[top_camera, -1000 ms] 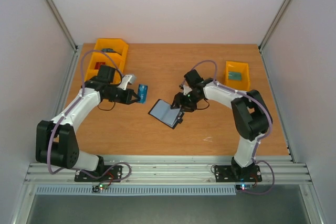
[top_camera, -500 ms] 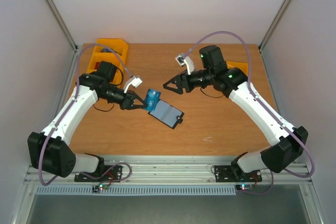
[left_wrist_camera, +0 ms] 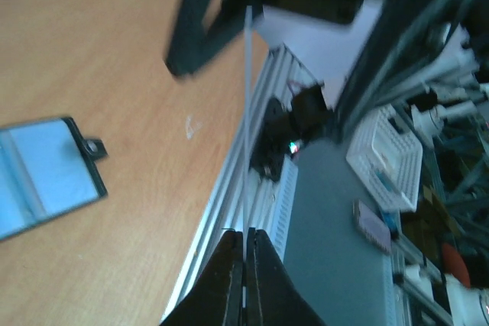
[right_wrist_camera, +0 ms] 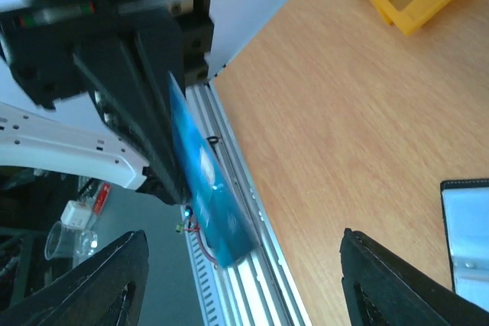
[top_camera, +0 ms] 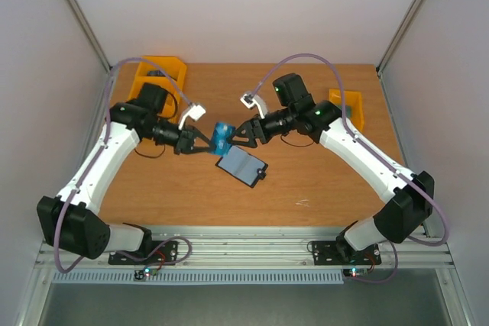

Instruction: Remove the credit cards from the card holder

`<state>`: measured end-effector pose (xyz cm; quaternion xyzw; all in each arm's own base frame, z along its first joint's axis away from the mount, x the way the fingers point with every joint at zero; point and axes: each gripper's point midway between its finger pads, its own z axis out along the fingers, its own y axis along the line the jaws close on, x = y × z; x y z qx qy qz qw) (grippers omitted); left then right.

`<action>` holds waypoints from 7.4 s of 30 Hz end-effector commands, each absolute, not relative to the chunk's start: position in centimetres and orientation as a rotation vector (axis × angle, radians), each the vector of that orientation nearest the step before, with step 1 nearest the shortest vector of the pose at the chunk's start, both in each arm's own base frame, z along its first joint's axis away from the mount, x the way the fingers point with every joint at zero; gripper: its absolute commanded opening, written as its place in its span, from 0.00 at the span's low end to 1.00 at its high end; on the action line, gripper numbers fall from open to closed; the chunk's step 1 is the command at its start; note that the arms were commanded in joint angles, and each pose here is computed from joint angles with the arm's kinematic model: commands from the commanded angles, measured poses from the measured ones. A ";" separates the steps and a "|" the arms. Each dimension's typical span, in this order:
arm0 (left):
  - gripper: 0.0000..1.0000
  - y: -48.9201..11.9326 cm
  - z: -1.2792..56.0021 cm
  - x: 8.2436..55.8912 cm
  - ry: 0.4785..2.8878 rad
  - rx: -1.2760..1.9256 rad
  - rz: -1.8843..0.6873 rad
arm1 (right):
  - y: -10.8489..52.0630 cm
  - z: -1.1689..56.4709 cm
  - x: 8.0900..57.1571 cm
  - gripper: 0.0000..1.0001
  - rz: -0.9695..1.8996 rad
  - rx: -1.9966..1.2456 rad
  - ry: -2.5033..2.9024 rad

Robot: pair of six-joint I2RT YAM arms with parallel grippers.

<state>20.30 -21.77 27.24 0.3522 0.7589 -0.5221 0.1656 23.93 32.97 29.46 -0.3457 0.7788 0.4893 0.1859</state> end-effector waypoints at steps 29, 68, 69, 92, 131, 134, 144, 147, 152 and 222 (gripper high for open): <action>0.99 -19.9 40.5 26.4 2.112 0.558 -1.385 | 30.6 41.3 23.6 0.01 1.390 -0.870 1.970; 0.81 -18.9 41.7 11.8 -0.489 1.643 0.719 | 36.1 42.7 13.1 0.01 1.448 -1.458 2.054; 0.81 -18.9 41.5 12.2 -0.475 1.655 0.725 | 36.5 42.5 12.8 0.01 1.453 -1.476 2.050; 0.42 -19.0 40.1 12.2 -0.509 1.684 0.716 | 38.1 40.5 11.2 0.01 1.496 -1.594 2.091; 0.00 -0.3 31.3 40.5 2.229 1.539 1.007 | 26.2 44.3 22.3 0.98 0.394 -0.997 1.792; 0.00 0.4 31.6 44.7 2.321 1.344 1.008 | 26.2 43.5 23.0 0.98 0.368 -1.004 1.798; 0.00 3.0 24.1 57.4 2.299 1.098 1.154 | 25.6 40.1 28.1 0.99 0.402 -0.920 1.930; 0.00 3.8 23.1 60.6 2.245 0.973 1.144 | 25.4 39.0 29.9 0.98 0.433 -0.870 1.985; 0.00 4.3 21.6 64.2 2.182 0.894 1.133 | 25.6 36.5 31.8 0.98 0.428 -0.824 2.069; 0.77 -3.4 28.5 54.8 2.284 0.705 0.291 | 25.3 36.6 30.9 0.99 0.639 -0.737 2.137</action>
